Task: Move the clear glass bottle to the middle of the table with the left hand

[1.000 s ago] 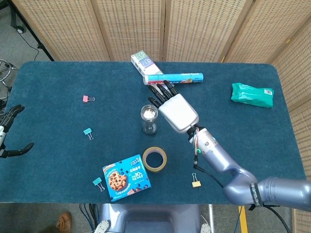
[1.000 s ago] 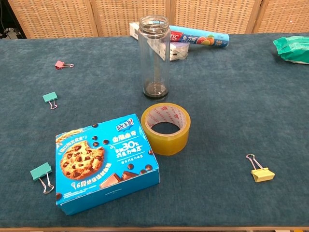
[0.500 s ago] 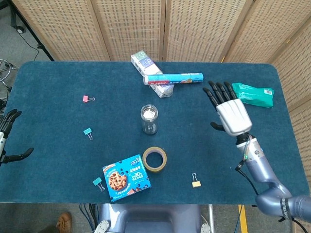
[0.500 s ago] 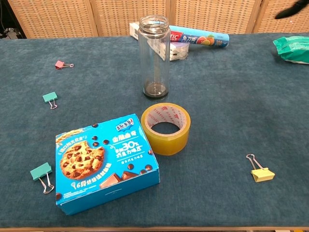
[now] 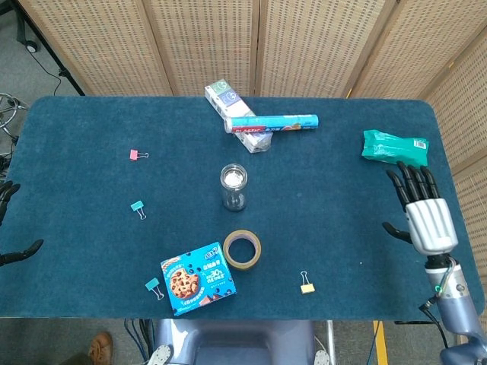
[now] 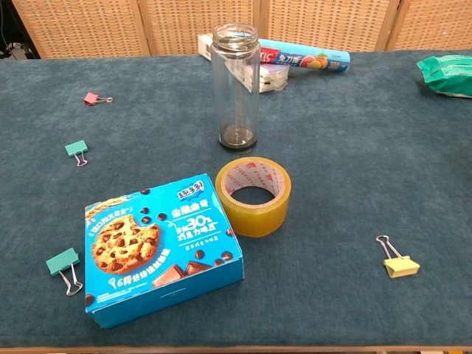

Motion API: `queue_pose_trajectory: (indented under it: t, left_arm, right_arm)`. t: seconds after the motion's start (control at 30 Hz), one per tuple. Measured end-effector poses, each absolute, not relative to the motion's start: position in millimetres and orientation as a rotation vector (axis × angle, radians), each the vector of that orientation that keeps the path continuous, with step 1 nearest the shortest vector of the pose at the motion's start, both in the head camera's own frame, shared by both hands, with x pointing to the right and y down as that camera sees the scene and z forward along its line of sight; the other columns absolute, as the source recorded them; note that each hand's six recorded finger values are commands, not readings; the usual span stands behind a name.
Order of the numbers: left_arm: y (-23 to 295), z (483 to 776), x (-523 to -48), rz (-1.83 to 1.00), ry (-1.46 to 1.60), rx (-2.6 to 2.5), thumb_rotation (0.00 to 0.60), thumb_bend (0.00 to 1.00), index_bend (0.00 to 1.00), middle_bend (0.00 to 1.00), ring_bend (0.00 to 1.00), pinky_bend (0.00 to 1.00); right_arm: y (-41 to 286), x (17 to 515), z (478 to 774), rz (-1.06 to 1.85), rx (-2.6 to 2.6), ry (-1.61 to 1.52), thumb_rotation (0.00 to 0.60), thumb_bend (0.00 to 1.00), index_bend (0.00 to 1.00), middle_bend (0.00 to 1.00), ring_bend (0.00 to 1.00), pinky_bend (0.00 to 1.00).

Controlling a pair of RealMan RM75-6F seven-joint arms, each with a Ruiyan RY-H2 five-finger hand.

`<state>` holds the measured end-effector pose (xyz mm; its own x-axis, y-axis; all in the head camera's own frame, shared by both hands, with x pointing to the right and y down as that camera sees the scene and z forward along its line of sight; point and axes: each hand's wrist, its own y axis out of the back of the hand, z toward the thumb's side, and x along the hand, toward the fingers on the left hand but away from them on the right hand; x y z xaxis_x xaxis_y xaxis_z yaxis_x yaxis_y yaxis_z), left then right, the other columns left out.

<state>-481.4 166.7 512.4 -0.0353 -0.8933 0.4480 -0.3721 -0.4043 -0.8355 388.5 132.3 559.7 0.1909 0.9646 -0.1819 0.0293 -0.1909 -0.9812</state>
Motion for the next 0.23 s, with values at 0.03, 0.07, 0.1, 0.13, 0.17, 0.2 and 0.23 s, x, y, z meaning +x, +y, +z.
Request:
queue_pose_trajectory:
  t: [0.03,0.07,0.1,0.13,0.17,0.2,0.23]
  left_arm:
    - [167.2,511.9,-482.3,-1.443,1.328,-1.767,0.600,0.21,0.00,0.00,0.00,0.00]
    - [167.9,511.5,-483.2,-1.441,1.325,-1.762,0.600,0.21,0.00,0.00,0.00,0.00]
    - [168.4,511.4,-483.6,-1.441,1.324,-1.759,0.600,0.21,0.00,0.00,0.00,0.00]
    - [168.6,511.4,-483.8,-1.442,1.322,-1.757,0.600,0.21,0.00,0.00,0.00,0.00]
    - [168.8,511.3,-483.7,-1.442,1.321,-1.756,0.600,0.21,0.00,0.00,0.00,0.00]
    - [168.9,511.2,-483.7,-1.442,1.319,-1.756,0.600,0.21,0.00,0.00,0.00,0.00]
    - [169.0,511.0,-483.6,-1.442,1.318,-1.755,0.600,0.21,0.00,0.00,0.00,0.00]
  right_arm:
    - [141.2,396.8,560.7,1.188,-1.464,-1.024,0.600,0.00,0.00,0.00,0.00,0.00]
    - [148.0,402.6,561.9,1.197,-1.466,-1.038,0.600,0.00,0.00,0.00,0.00,0.00]
    - [154.8,408.1,562.9,1.205,-1.469,-1.053,0.600,0.00,0.00,0.00,0.00,0.00]
    - [163.7,414.7,563.7,1.214,-1.472,-1.076,0.600,0.00,0.00,0.00,0.00,0.00]
    - [170.0,418.8,563.9,1.218,-1.474,-1.093,0.600,0.00,0.00,0.00,0.00,0.00]
    - [175.8,422.2,564.0,1.221,-1.476,-1.111,0.600,0.00,0.00,0.00,0.00,0.00]
    - [184.0,426.5,563.5,1.227,-1.478,-1.140,0.600,0.00,0.00,0.00,0.00,0.00]
